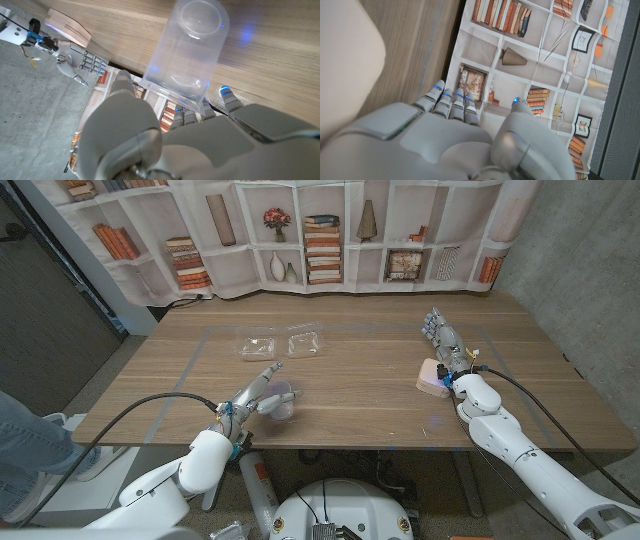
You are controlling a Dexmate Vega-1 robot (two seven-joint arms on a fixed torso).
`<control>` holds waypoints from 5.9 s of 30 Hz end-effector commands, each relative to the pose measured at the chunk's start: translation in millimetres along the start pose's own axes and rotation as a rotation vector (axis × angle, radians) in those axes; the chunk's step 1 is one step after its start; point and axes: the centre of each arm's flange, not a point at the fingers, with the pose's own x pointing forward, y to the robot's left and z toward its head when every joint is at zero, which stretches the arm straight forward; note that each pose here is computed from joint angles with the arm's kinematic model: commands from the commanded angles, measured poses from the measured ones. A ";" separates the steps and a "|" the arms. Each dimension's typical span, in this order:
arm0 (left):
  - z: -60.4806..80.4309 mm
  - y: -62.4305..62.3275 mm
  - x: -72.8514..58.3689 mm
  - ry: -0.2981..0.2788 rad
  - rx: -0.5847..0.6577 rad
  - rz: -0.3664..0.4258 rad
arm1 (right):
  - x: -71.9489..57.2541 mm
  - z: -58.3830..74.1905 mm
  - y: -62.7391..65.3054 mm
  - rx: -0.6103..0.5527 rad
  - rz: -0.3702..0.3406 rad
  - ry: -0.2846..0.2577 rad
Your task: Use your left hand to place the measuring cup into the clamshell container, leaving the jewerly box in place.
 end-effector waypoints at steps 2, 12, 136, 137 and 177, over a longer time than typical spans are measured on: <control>4.3 -2.6 6.6 0.025 0.038 -0.022 | 1.9 -0.3 -3.4 0.007 -0.004 -0.003; 4.4 -0.1 11.0 0.022 0.022 -0.031 | 2.7 2.6 -2.9 0.003 -0.005 -0.008; 39.8 40.3 47.1 -0.116 -0.099 -0.046 | 7.1 17.7 -5.4 0.012 -0.041 -0.054; 40.0 40.2 47.0 -0.117 -0.101 -0.049 | 7.0 17.9 -5.6 0.011 -0.041 -0.054; 57.8 55.2 48.3 -0.193 -0.100 -0.120 | 1.5 24.7 -7.1 -0.010 -0.026 -0.052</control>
